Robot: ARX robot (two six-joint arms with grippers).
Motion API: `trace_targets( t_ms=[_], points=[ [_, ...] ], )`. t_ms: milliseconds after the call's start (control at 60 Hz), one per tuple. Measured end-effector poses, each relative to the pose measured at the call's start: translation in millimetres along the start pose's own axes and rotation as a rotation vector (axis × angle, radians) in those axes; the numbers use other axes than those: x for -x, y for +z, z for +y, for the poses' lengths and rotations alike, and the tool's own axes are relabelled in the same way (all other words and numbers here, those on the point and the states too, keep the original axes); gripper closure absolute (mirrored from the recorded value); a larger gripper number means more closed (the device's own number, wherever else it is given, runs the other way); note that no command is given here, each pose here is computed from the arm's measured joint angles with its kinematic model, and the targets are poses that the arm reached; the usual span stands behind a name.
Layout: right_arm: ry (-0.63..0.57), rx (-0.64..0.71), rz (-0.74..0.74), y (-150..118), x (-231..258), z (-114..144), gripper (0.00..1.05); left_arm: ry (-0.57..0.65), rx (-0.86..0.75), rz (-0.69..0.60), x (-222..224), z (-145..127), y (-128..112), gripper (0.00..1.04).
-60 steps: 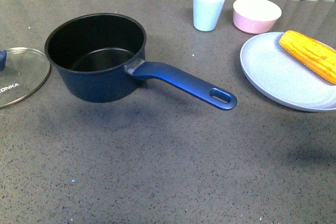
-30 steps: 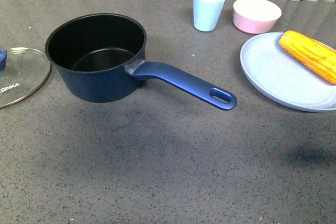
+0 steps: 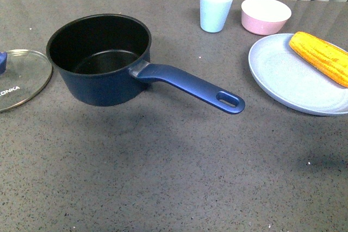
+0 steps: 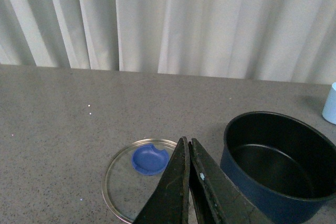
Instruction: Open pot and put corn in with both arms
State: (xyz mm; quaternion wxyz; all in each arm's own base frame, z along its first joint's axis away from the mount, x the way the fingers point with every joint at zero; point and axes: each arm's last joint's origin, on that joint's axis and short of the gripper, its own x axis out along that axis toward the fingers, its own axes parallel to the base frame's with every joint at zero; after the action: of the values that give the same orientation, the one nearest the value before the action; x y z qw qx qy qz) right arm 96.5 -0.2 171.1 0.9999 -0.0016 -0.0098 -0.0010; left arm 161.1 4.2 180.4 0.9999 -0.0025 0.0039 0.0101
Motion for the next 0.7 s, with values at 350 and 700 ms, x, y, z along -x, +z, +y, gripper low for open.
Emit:
trace_targets(
  t_ms=[350, 700],
  points=[
    [0.000, 0.000, 0.000, 0, 0, 0, 0.09, -0.019, -0.001, -0.009, 21, -4, -14, 1.03],
    [0.000, 0.000, 0.000, 0, 0, 0, 0.09, -0.018, 0.000, -0.017, 35, -3, -10, 1.03]
  ],
)
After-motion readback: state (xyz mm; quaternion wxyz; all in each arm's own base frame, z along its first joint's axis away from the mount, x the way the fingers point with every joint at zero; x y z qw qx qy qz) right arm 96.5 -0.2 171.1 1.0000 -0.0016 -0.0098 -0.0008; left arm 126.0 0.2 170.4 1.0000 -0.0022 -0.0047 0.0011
